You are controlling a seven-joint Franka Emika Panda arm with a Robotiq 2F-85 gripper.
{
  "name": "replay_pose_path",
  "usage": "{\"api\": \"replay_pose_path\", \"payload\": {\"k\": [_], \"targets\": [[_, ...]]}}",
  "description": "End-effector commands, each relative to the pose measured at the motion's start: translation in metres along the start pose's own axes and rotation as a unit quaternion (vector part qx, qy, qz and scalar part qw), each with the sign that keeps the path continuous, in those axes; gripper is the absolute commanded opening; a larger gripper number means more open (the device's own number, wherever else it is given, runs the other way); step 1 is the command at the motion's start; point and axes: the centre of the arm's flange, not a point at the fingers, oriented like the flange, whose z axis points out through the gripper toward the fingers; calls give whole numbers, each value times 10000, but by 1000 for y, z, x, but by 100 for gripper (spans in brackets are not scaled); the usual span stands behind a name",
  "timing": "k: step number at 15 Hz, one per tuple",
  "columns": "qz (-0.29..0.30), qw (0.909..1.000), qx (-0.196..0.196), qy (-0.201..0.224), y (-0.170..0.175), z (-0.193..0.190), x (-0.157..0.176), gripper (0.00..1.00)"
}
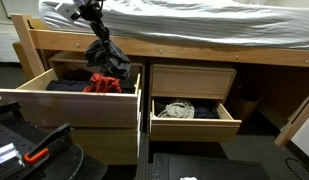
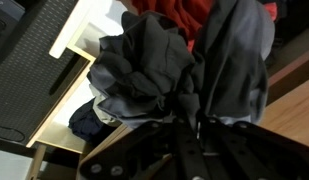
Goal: Pick up the grey cloth from the first drawer and put it in the second bottom drawer to the right.
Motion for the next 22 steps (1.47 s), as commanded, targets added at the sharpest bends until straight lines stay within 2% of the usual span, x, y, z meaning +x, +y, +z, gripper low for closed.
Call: {"api": "replay_pose_path", "payload": {"k": [1, 5, 9, 11, 14, 17, 19, 20, 22], "targets": [[312, 9986, -413, 103, 38, 32, 42, 2], [481, 9966, -590, 322, 65, 36, 69, 2], [530, 9964, -546, 369, 77, 48, 77, 2], [626, 9946, -654, 515, 84, 53, 79, 2], [1053, 9824, -1270, 881, 113, 59, 96, 2], [1198, 9711, -1798, 1018, 142, 72, 111, 2], [1183, 9671, -2010, 1014, 156, 83, 121, 2], [1150, 9673, -2023, 1011, 162, 92, 125, 2], [1093, 9759, -1621, 968, 171, 101, 130, 2]]}}
